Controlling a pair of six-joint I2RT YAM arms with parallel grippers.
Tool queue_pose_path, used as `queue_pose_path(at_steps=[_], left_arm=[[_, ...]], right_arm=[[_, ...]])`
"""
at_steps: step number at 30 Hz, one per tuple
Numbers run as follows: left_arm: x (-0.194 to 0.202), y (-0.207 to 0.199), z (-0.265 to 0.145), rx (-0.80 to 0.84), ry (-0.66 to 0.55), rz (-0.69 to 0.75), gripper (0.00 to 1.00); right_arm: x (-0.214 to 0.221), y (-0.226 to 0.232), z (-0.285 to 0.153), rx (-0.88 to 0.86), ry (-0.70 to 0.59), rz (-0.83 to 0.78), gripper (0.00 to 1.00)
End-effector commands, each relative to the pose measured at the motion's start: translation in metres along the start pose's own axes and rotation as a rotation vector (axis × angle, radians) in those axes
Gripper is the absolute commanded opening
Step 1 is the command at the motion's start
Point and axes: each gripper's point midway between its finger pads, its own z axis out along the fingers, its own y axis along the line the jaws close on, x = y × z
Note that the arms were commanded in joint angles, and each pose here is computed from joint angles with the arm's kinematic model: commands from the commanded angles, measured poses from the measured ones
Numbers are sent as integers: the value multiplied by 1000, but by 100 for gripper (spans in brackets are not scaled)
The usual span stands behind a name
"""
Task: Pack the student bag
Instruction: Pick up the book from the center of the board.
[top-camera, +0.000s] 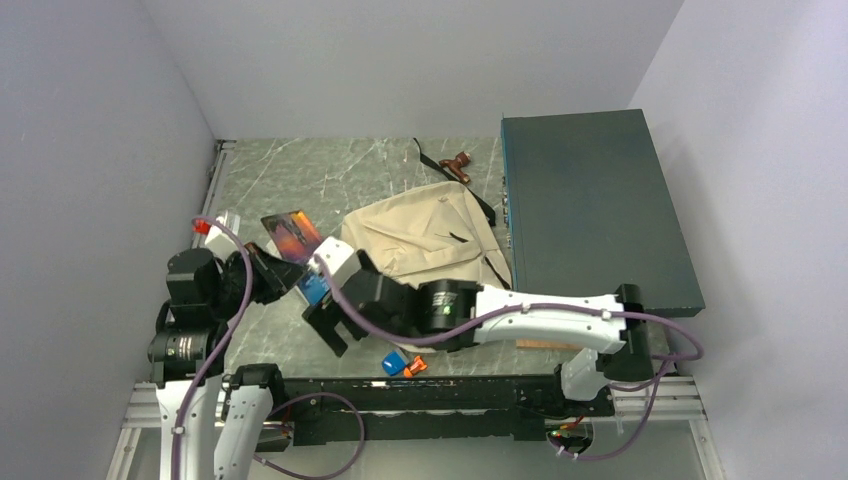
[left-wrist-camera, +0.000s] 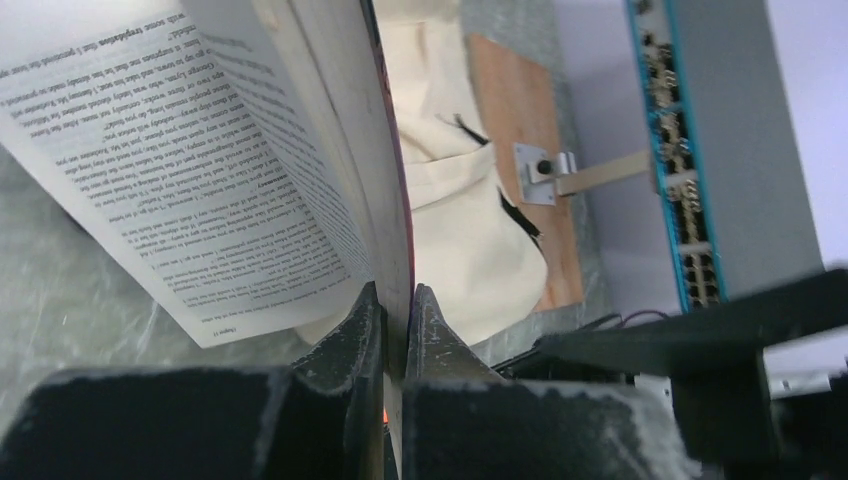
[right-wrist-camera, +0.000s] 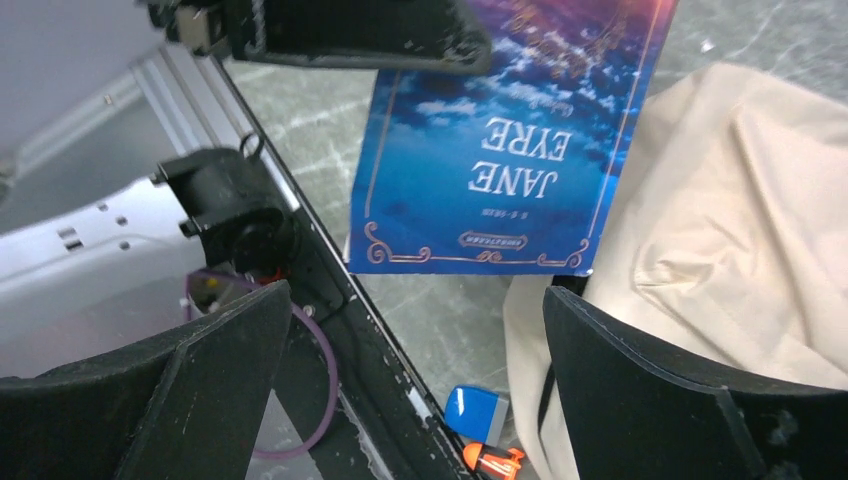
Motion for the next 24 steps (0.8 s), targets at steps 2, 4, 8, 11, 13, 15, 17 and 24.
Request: queue_pose_path(at_steps=[2, 4, 8, 11, 13, 15, 17, 24], left_arm=[[-62, -99, -24, 396, -184, 402, 0], [-64, -115, -27, 485, -169, 448, 0], [-58, -146, -43, 684, -130, 533, 0], [-59, -167, -57, 797, -136, 602, 0], [-58, -177, -65, 848, -130, 629, 0], [-57, -185, -71, 892, -125, 652, 0], [-55, -193, -78, 932, -121, 666, 0], [-46, -211, -89, 1050, -100, 670, 0]], right_arm=[[-68, -19, -58, -92, -156, 100, 100], [-78, -38, -66, -94, -169, 129, 100], [-98, -75, -83, -71, -212, 162, 100], [-110, -91, -93, -106, -246, 203, 100], [-117, -99, -98, -155, -265, 246, 100], [-123, -106, -101, -219, -278, 294, 100], [-126, -112, -102, -268, -289, 341, 100], [-133, -111, -110, -469, -342, 443, 100]])
